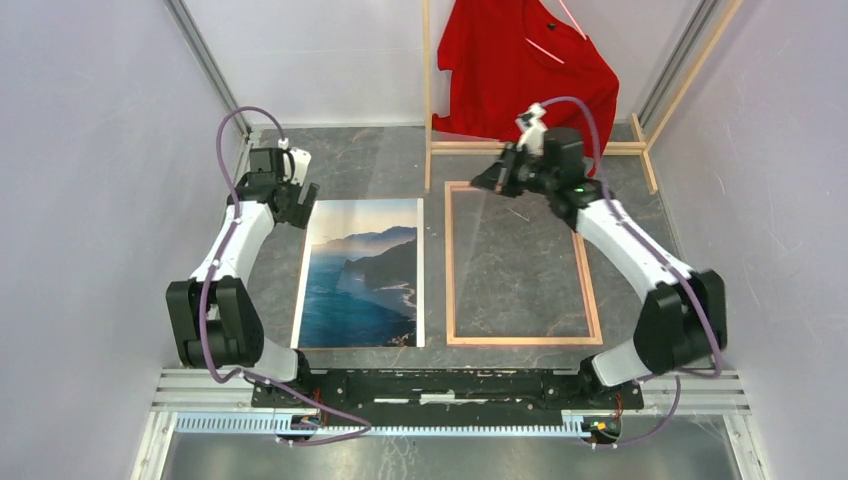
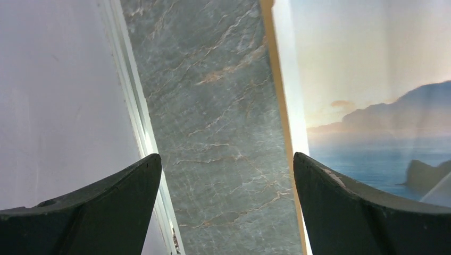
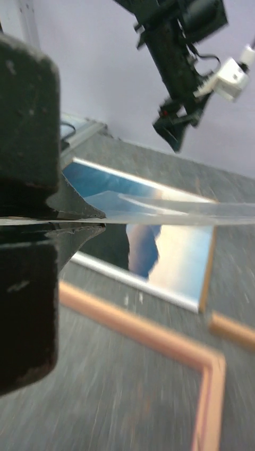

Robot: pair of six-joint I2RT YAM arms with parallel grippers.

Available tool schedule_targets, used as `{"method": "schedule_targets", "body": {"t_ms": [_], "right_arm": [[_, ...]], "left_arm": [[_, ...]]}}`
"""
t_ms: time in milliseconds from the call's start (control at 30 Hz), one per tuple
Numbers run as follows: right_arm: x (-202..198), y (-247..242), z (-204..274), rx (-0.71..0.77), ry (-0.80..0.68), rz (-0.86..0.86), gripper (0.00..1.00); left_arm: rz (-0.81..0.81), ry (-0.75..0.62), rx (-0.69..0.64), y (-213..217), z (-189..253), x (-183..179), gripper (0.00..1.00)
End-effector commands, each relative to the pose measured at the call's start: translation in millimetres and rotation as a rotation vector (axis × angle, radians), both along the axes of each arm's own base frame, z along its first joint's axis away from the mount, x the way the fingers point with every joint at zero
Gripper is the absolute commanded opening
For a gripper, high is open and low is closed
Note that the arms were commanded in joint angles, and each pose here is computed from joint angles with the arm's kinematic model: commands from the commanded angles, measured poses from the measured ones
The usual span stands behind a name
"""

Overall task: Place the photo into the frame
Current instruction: Pick up the photo frame item at the center of the board, then place the photo frame item in the photo frame.

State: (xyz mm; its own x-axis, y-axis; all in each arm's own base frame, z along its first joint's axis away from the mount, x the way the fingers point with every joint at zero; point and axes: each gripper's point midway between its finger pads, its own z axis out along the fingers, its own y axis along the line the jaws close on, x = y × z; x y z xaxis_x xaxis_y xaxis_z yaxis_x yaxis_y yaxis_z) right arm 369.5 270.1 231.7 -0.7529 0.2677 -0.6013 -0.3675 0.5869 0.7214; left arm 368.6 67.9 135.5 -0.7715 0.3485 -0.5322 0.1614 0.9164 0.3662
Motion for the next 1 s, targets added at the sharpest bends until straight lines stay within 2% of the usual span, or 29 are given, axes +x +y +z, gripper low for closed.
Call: {"method": "schedule_targets", "body": {"t_ms": [0,67,167,233,333,400,467,500,533,633,867,967], "right_arm": [[-13.1,-87.7,-22.4,-0.223,0.021,-0.063,0.0],[-16.6,-125.5,-45.9,-0.326,0.072,-0.112,0.0],[-17.6,-162.5,-75.7,-0.458,0.121,-0.179,0.05],[-19.2,-177.8,-97.0,-0.54,0.172,-0.198,0.07],[-19.2,-190.1,-120.7,-0.587,0.227,-0.207,0.12],[-17.6,-195.7,-128.4,-0.586,0.244,-0.225,0.26],[-15.3,-202.6,-132.5,-0.6,0.249,-0.261,0.5],[-15.0,-207.0,-134.5,-0.612,0.258,-0.286,0.65],[-14.9,-210.9,-135.2,-0.62,0.261,-0.309,0.76],[-18.1,-221.0,-135.9,-0.645,0.27,-0.358,0.97],[-60.4,-222.8,-151.0,-0.582,0.308,-0.416,0.98],[-89.5,-205.5,-164.3,-0.498,0.351,-0.361,0.98]], "left_arm": [[-0.151,0.034,0.021,-40.0,13.5,-6.8,1.0],[-0.197,0.037,0.042,-59.1,12.0,-8.0,1.0],[-0.244,0.043,0.075,-81.8,8.2,-7.1,1.0],[-0.279,0.055,0.082,-96.4,5.9,-7.9,1.0],[-0.347,0.063,0.111,-118.2,2.6,-11.6,1.0],[-0.378,0.072,0.165,-126.4,-0.4,-13.3,1.0],[-0.404,0.079,0.203,-132.1,-2.9,-13.9,1.0],[-0.411,0.079,0.209,-133.6,-3.4,-13.3,1.0],[-0.416,0.081,0.21,-134.8,-4.3,-13.1,1.0],[-0.422,0.092,0.211,-135.5,-8.2,-13.8,1.0],[-0.435,0.09,0.206,-137.2,-12.1,-15.9,1.0],[-0.432,0.086,0.203,-137.8,-14.8,-14.8,1.0]]}}
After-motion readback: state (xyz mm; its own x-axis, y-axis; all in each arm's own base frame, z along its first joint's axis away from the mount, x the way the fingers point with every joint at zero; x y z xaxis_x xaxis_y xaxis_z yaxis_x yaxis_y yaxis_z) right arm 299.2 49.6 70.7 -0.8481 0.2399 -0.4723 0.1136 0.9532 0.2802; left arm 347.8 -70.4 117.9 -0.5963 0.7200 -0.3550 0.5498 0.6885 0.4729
